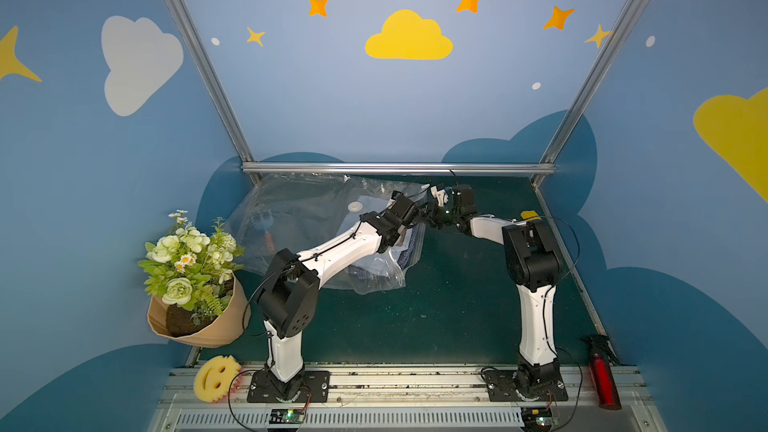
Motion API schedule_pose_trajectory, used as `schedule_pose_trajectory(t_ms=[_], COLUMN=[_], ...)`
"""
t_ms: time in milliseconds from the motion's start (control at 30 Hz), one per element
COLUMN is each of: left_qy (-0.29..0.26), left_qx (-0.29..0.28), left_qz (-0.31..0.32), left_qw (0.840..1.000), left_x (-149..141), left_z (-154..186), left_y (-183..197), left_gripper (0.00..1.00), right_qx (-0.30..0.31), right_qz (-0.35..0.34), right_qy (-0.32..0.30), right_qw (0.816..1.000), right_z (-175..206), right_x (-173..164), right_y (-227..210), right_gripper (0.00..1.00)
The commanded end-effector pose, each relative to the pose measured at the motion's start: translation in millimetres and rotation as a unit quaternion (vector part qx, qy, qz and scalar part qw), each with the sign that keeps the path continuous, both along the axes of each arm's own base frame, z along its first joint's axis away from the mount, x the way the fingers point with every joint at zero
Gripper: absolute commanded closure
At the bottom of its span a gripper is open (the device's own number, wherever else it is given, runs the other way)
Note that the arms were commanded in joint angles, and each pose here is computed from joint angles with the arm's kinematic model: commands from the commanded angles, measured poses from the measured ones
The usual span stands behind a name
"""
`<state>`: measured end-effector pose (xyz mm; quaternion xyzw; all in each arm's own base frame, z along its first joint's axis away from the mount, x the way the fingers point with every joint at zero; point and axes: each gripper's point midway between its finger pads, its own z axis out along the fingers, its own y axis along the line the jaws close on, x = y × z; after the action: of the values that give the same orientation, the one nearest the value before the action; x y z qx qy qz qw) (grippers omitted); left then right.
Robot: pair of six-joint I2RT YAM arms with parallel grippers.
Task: Take the shirt out of the vacuum bag
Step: Take out the shirt from the vacuum bag.
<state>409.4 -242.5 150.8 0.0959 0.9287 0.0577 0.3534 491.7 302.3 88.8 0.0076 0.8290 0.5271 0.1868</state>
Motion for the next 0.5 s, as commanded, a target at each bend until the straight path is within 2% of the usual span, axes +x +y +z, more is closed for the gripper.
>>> schedule_pose_trajectory(t_ms=[0,267,467], left_qy=[-0.002,0.001,0.003], left_qx=[0.0,0.0,0.001], left_qz=[0.007,0.008,0.007], left_qw=[1.0,1.0,1.0], left_x=[-2.3,-0.9,-0.6], left_z=[7.6,6.8,4.2], left_y=[6.4,6.8,5.8], left_gripper=[0.96,0.96,0.96], right_qx=[0.007,0.001,0.005], right_qz=[0.004,-0.001,0.007], right_qy=[-0.003,0.013,0.01], right_qw=[1.0,1.0,1.0], right_z=[-7.0,-26.1,-24.2], right_x=[7.9,5.7,5.4], right_y=[6.7,5.6,15.0], right_gripper=[0.66,0.6,0.57])
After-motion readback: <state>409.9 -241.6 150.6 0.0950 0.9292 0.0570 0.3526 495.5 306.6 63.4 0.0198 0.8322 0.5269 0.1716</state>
